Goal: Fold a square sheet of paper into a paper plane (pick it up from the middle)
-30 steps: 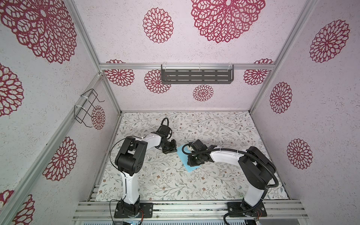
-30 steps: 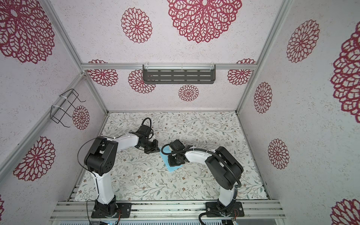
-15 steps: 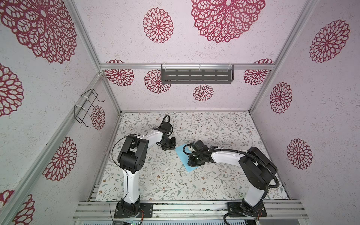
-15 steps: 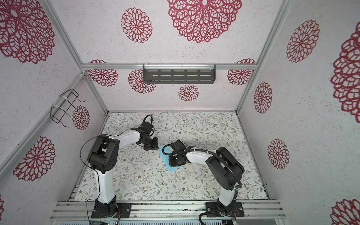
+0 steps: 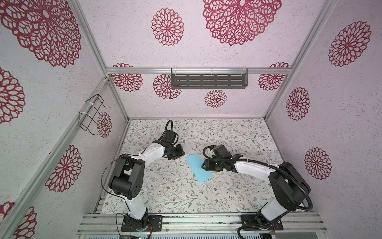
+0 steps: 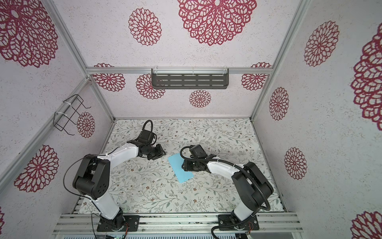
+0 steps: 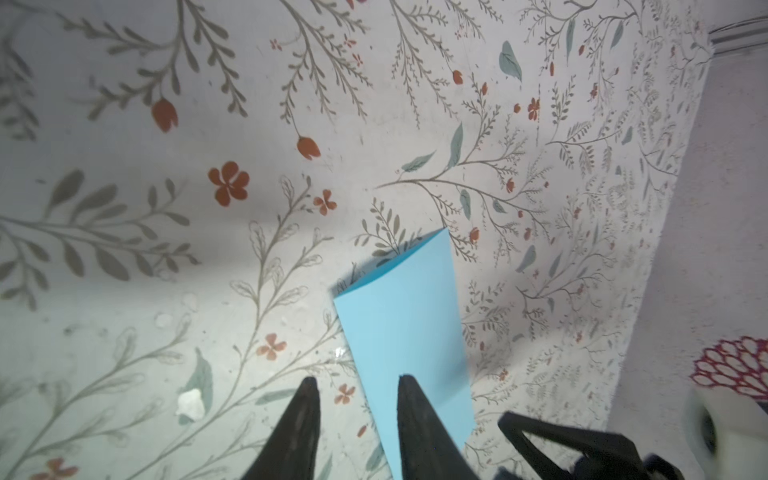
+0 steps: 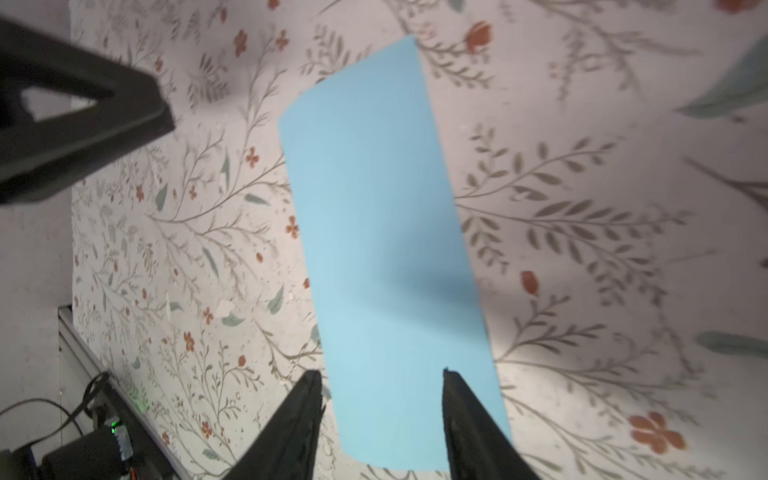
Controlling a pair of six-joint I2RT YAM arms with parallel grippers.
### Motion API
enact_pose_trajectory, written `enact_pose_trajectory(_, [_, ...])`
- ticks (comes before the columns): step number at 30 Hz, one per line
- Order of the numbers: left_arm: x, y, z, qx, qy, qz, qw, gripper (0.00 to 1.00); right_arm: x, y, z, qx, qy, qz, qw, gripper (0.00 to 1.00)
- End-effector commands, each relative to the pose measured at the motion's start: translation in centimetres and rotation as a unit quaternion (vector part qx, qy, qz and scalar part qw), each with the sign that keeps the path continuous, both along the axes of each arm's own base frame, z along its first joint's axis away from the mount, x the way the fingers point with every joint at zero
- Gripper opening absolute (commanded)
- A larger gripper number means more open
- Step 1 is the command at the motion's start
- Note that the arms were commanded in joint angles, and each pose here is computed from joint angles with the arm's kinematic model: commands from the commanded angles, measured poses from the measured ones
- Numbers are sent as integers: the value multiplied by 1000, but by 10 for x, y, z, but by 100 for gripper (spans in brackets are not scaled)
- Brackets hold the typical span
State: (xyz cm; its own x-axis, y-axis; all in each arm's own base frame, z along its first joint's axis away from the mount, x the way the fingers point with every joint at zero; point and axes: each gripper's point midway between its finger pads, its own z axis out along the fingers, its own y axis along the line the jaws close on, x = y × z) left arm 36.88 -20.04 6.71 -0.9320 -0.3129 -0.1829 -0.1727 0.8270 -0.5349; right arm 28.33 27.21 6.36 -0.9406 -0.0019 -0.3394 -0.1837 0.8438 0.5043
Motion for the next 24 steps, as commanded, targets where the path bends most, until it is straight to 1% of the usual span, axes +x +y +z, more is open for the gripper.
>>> enact_pose_trajectory(1, [0,-16,1,-46,2,19,999,43,2,-19,-4,-14,15,-25,999,56])
enact_pose_trajectory(4, [-3,-24,-7,-58,13,18,998,46,-3,-25,-12,-18,38,-21,999,58])
enact_pose_trajectory(10, [-3,-35,-23,-70,37,11,997,47,-17,-27,-23,-16,69,-9,997,59])
enact_pose_trajectory(16, [0,-39,-34,-64,50,4,997,48,-32,-30,-32,-10,92,-5,996,59])
enact_pose_trajectory(22, [6,-48,-39,-66,58,-18,996,48,-44,-23,-35,29,114,-10,993,59])
enact_pose_trajectory(24, [7,-50,-52,-59,72,-24,995,47,-48,-17,-34,54,123,-13,991,58])
